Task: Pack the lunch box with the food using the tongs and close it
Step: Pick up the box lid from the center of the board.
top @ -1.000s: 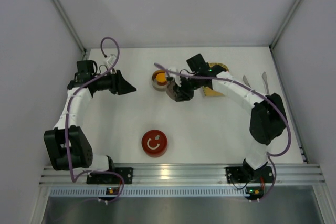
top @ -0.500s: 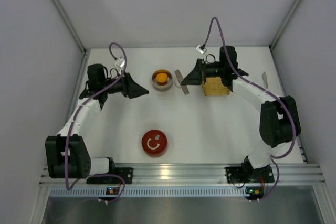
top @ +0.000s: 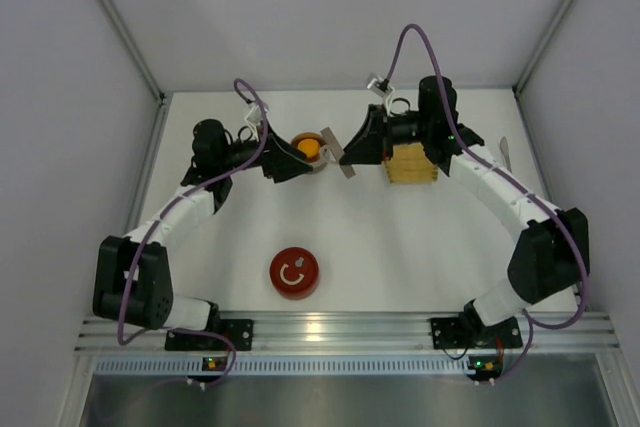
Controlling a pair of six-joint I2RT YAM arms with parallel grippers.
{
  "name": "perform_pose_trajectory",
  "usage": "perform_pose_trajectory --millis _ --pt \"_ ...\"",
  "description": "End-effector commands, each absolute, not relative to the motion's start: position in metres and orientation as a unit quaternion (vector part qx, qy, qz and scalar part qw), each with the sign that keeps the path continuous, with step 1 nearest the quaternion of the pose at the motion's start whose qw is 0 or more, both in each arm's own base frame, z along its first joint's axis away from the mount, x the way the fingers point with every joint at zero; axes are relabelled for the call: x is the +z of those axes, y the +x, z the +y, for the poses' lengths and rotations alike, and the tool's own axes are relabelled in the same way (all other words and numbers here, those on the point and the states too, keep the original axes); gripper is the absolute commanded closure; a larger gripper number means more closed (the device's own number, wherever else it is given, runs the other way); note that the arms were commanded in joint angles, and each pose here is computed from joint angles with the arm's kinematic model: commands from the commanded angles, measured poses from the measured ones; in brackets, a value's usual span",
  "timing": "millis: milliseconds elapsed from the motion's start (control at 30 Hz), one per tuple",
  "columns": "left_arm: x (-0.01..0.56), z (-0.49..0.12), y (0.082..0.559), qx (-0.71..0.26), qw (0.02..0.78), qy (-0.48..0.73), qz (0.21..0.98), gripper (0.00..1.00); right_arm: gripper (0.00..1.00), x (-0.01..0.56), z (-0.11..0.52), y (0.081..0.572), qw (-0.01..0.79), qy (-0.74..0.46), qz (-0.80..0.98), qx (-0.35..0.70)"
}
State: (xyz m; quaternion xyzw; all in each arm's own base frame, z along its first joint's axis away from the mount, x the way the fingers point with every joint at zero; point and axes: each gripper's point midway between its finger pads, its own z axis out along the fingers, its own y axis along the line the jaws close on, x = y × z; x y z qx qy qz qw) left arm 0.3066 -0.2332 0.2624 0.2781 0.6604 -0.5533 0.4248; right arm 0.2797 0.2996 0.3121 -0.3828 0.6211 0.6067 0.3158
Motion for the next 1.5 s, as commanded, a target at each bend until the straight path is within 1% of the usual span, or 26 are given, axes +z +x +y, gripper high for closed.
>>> perform_pose_trajectory --millis 0,300,600,733,767,867,967,1000,1067,1100,1200,1233,1267,1300,1333,1367,1400,1433,1467 --pt "0.296 -0.242 0.305 -0.572 0.458 0.312 0.604 0.27 1.00 0.331 0.301 0.259 0.340 -0.432 0.595 0.586" --pt "0.313 -0.258 0.285 -0.583 0.460 0.354 0.569 0.26 1.00 0.339 0.305 0.242 0.339 -0.450 0.586 0.582" --pt "0.316 -0.276 0.272 -0.599 0.442 0.358 0.564 0.27 1.00 0.347 0.312 0.233 0.339 -0.458 0.576 0.586" --pt "0.315 -0.282 0.269 -0.601 0.432 0.356 0.571 0.35 1.00 0.349 0.312 0.235 0.342 -0.455 0.577 0.586" --pt "0.316 -0.283 0.269 -0.599 0.431 0.355 0.574 0.39 1.00 0.349 0.312 0.234 0.339 -0.451 0.579 0.589" --pt "0.314 -0.283 0.271 -0.594 0.432 0.350 0.581 0.41 1.00 0.353 0.313 0.234 0.338 -0.446 0.576 0.596" --pt "0.310 -0.283 0.274 -0.587 0.430 0.341 0.595 0.47 1.00 0.354 0.314 0.234 0.337 -0.443 0.573 0.601" --pt "0.309 -0.283 0.274 -0.587 0.429 0.339 0.597 0.51 1.00 0.355 0.314 0.235 0.338 -0.443 0.573 0.600" --pt "0.306 -0.283 0.277 -0.585 0.427 0.330 0.605 0.57 1.00 0.353 0.314 0.236 0.338 -0.440 0.576 0.600" --pt "0.307 -0.282 0.277 -0.585 0.427 0.329 0.607 0.62 1.00 0.353 0.314 0.236 0.338 -0.440 0.576 0.600" --pt "0.307 -0.283 0.280 -0.583 0.422 0.320 0.616 0.73 1.00 0.352 0.315 0.237 0.335 -0.438 0.579 0.601" --pt "0.310 -0.283 0.280 -0.583 0.422 0.320 0.616 0.81 0.98 0.351 0.315 0.237 0.333 -0.436 0.581 0.601" --pt "0.307 -0.283 0.281 -0.584 0.413 0.315 0.624 0.85 0.93 0.349 0.315 0.239 0.335 -0.434 0.585 0.597" --pt "0.307 -0.283 0.281 -0.583 0.408 0.313 0.629 0.89 0.84 0.347 0.314 0.241 0.337 -0.432 0.590 0.593" --pt "0.311 -0.283 0.283 -0.581 0.408 0.310 0.633 1.00 0.63 0.348 0.313 0.244 0.342 -0.431 0.594 0.587" --pt "0.310 -0.283 0.284 -0.576 0.405 0.312 0.638 1.00 0.53 0.343 0.311 0.249 0.345 -0.427 0.607 0.575" --pt "0.299 -0.281 0.283 -0.573 0.378 0.298 0.663 1.00 0.45 0.345 0.309 0.253 0.352 -0.425 0.612 0.567" --pt "0.297 -0.280 0.282 -0.569 0.370 0.296 0.672 1.00 0.26 0.342 0.305 0.260 0.362 -0.427 0.616 0.554" --pt "0.302 -0.280 0.282 -0.560 0.375 0.309 0.671 1.00 0.17 0.339 0.301 0.263 0.359 -0.418 0.630 0.547"
